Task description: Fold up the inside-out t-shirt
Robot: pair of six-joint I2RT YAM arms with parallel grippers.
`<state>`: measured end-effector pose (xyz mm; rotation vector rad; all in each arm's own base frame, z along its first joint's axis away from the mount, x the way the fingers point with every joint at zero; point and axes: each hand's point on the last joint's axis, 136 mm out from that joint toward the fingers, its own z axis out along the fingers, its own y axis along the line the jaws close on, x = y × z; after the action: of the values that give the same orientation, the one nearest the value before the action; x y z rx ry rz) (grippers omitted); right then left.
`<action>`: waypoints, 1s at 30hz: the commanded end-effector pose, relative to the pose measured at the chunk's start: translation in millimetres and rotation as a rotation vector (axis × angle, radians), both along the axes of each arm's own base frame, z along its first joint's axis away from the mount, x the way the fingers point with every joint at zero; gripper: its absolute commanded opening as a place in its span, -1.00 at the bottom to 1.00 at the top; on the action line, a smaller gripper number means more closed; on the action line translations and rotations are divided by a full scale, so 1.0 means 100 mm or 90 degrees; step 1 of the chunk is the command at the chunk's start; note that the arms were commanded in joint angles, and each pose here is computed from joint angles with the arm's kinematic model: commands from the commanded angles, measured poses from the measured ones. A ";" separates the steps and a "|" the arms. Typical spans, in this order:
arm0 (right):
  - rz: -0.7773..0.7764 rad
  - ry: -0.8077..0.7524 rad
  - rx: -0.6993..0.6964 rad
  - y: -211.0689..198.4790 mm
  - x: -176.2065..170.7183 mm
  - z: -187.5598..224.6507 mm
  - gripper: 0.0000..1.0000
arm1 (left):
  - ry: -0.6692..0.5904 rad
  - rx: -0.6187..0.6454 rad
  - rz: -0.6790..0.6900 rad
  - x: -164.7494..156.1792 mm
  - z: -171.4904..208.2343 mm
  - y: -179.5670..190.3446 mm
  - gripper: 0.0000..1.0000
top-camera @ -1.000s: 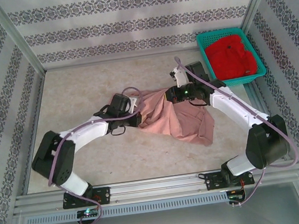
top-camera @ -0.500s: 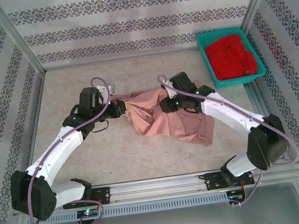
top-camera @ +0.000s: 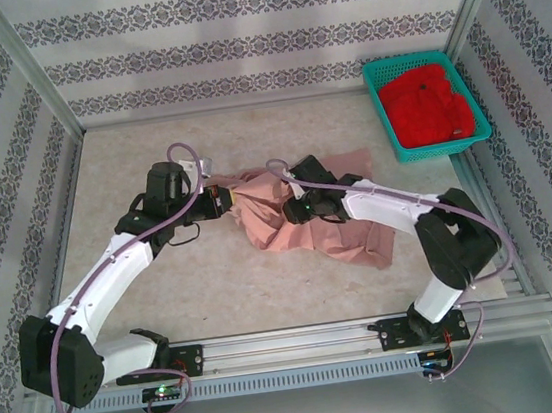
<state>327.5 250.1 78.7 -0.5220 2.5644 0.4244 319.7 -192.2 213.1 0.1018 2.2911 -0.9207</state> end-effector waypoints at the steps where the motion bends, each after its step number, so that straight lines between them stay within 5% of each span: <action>1: -0.023 -0.039 0.009 -0.04 0.17 0.17 -0.51 | -0.009 0.014 0.046 -0.01 0.05 0.18 -1.00; 4: -0.012 -0.037 0.023 -0.13 0.03 0.23 -1.00 | -0.012 0.032 0.085 0.02 0.03 0.32 -1.00; 14: 0.006 -0.061 0.183 -0.20 -0.40 0.70 -1.00 | 0.031 0.109 0.135 -0.05 -0.31 0.58 -1.00; 15: 0.014 -0.066 0.168 -0.13 -0.39 0.68 -0.95 | 0.033 0.101 0.129 -0.06 -0.31 0.55 -1.00; 18: 0.024 -0.080 0.108 0.07 -0.28 0.57 -0.28 | 0.029 0.090 0.127 -0.05 -0.28 0.53 -1.00; 20: 0.022 -0.083 0.083 0.18 -0.17 0.51 -0.10 | 0.026 0.090 0.125 -0.05 -0.25 0.53 -1.00; 25: 0.027 -0.073 -0.002 0.32 0.05 0.15 -0.06 | 0.021 0.089 0.119 -0.05 -0.23 0.51 -1.00; 30: 0.017 -0.073 -0.077 0.20 0.18 -0.05 -0.33 | 0.014 0.092 0.117 -0.06 -0.21 0.52 -1.00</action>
<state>334.1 283.3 71.6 -0.6011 2.4984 0.3759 314.6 -143.5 185.2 -0.0705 2.3576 -0.6728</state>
